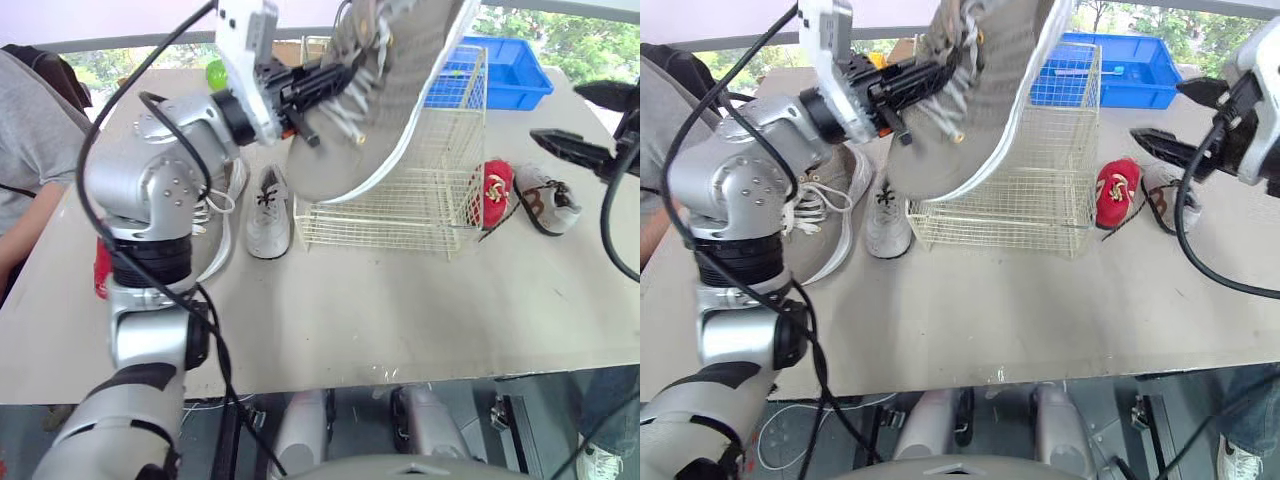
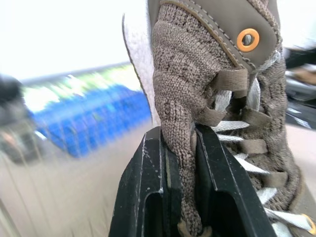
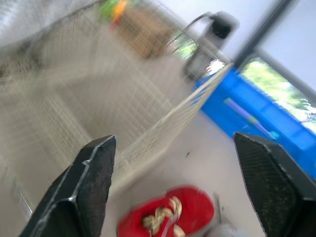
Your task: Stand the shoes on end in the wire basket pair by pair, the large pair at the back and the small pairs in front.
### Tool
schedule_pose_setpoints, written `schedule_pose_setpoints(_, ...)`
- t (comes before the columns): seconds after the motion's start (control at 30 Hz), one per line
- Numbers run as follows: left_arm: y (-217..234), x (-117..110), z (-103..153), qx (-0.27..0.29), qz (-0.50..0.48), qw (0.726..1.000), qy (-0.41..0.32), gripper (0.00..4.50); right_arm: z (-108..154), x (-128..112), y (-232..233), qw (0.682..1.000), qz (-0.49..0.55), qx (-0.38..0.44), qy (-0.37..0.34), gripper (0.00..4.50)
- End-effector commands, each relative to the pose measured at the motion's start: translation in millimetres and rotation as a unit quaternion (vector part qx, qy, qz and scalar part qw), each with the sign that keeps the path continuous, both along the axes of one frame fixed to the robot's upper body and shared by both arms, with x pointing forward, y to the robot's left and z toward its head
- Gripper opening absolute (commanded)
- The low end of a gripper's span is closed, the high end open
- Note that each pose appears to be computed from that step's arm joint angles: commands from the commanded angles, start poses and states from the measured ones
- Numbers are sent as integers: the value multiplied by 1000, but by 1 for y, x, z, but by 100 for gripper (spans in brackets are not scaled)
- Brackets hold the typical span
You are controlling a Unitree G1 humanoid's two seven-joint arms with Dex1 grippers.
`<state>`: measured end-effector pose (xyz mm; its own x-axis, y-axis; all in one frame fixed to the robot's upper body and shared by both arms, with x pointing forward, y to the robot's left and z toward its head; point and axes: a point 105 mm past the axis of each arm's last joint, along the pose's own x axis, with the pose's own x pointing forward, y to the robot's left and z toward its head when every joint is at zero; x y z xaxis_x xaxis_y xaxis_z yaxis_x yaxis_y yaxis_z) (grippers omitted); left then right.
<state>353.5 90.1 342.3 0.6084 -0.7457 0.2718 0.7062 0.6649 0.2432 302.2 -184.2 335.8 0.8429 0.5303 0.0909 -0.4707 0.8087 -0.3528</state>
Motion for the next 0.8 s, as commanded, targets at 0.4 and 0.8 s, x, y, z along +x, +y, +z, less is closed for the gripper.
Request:
schedule_pose_setpoints(0.4, -43, -23, 19, -20, 57, 980, -192, 12, 27, 37, 82, 972, -124, 199, -26, 366)
schedule_pose_setpoints(0.8, -41, -16, 12, -43, 78, 980, -179, 12, 29, 32, 128, 966, 7, 259, 9, 366)
